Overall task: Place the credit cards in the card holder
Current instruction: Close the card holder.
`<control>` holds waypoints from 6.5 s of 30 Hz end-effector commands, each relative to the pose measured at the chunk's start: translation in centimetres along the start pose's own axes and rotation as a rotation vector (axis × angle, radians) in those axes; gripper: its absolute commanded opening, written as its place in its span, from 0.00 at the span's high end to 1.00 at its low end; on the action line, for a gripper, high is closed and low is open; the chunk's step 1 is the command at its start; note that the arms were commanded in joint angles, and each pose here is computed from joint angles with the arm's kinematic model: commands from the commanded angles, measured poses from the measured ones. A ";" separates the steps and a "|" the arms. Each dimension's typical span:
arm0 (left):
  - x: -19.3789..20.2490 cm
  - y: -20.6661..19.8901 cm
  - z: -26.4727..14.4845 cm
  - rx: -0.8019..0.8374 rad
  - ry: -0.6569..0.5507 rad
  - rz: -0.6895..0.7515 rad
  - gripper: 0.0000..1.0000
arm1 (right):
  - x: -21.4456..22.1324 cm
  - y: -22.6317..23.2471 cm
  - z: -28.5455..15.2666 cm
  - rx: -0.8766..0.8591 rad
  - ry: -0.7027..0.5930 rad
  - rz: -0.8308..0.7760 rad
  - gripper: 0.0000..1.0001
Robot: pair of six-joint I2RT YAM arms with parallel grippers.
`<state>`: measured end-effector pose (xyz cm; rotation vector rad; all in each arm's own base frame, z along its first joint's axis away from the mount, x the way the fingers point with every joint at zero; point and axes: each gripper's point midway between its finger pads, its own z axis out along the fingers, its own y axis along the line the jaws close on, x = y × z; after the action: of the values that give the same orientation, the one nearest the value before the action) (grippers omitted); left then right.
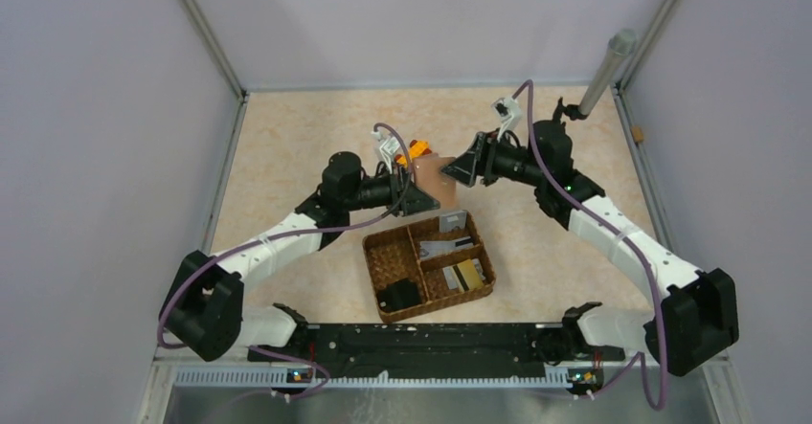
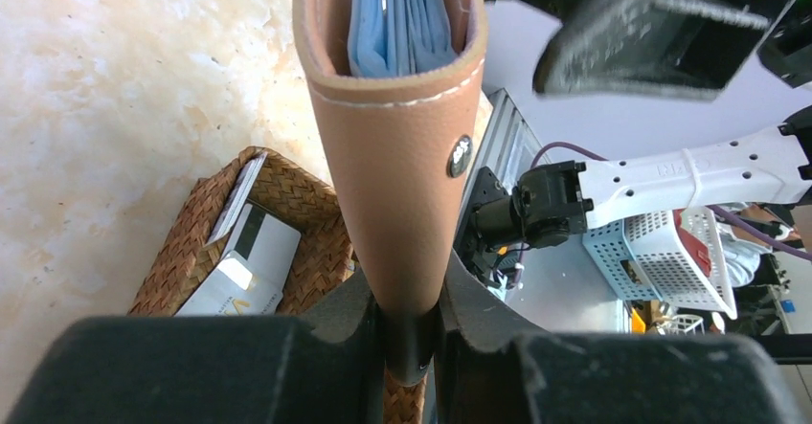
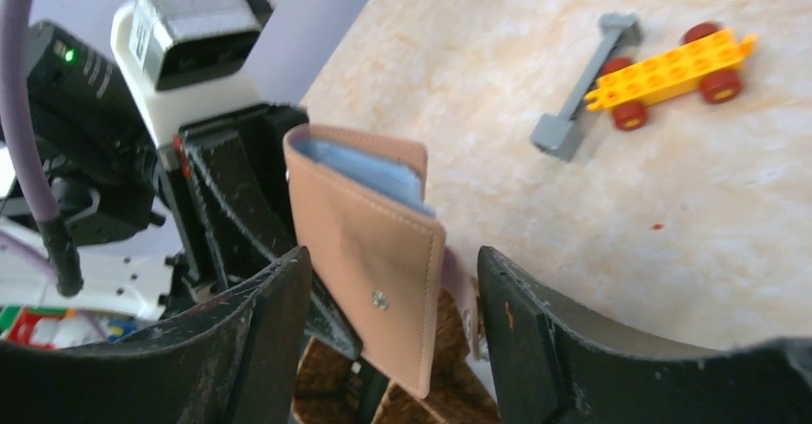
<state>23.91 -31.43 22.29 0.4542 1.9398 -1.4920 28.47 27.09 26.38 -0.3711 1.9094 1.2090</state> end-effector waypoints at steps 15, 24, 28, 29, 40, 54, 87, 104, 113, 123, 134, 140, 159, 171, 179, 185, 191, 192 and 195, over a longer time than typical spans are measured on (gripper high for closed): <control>-1.6 -1.1 0.2 0.046 -0.051 0.035 0.91 | -2.1 1.8 -1.4 0.089 -0.029 -0.129 0.51; -1.5 -0.6 0.3 0.013 -0.052 0.020 0.91 | -3.5 2.1 -1.5 0.149 -0.060 -0.189 0.44; -1.6 -0.2 0.3 -0.008 -0.055 0.013 0.92 | -3.4 2.8 -1.2 0.147 -0.055 -0.200 0.44; -1.7 -0.2 0.3 -0.012 -0.057 0.012 0.92 | -3.1 2.9 -1.1 0.144 -0.045 -0.198 0.45; -1.6 -0.1 0.3 -0.018 -0.060 0.008 0.92 | 0.3 0.1 -0.9 0.237 0.045 -0.115 0.52; -1.2 -1.0 0.4 0.031 -0.032 0.021 0.90 | 0.4 0.0 0.9 0.205 0.061 -0.088 0.52; 1.5 -4.6 -0.4 0.227 0.135 0.121 1.00 | -0.9 4.0 -0.4 -0.147 0.154 -0.134 0.29; 1.5 -7.4 -0.6 0.319 0.150 0.150 1.00 | 1.9 6.8 -0.6 -0.443 0.247 -0.036 0.54; 0.6 -7.7 -0.3 0.321 0.113 0.142 0.96 | 2.5 7.0 -0.8 -0.463 0.263 -0.032 0.99; 0.4 -6.6 -1.7 0.291 0.058 0.105 0.30 | 0.2 6.1 -1.8 -0.417 0.171 -0.066 1.00; 0.8 -6.5 -2.3 0.299 0.053 0.077 0.86 | -0.2 6.0 -2.2 -0.418 0.150 -0.057 1.00; 0.3 -4.1 -1.6 0.162 0.015 0.054 1.00 | -0.9 2.8 -2.1 -0.174 0.113 -0.076 0.53; -1.1 0.4 -1.3 -0.100 -0.060 -0.070 1.00 | 3.2 -3.1 -3.4 0.159 0.189 -0.110 0.58; -1.1 0.4 -1.4 -0.103 -0.058 -0.076 1.00 | 4.4 -3.5 -1.6 0.130 0.231 -0.101 0.69; -1.0 0.3 -1.4 -0.102 -0.055 -0.075 1.00 | 5.1 -3.7 -1.2 0.120 0.247 -0.088 0.73; -1.0 0.4 -1.5 -0.103 -0.055 -0.079 1.00 | 5.6 -4.0 -1.0 0.117 0.265 -0.080 0.78; -0.9 0.3 -1.5 -0.102 -0.051 -0.080 1.00 | 5.5 -3.9 -0.8 0.111 0.257 -0.081 0.84; -0.9 0.3 -1.5 -0.101 -0.050 -0.080 1.00 | 5.5 -4.0 -0.8 0.110 0.256 -0.080 0.86; -0.8 0.4 -1.5 -0.107 -0.049 -0.082 1.00 | 5.4 -3.9 -0.7 0.101 0.250 -0.086 0.97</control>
<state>23.76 -29.65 19.38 0.2616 2.1193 -1.4172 27.07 24.78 19.20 -0.5301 2.1954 1.0200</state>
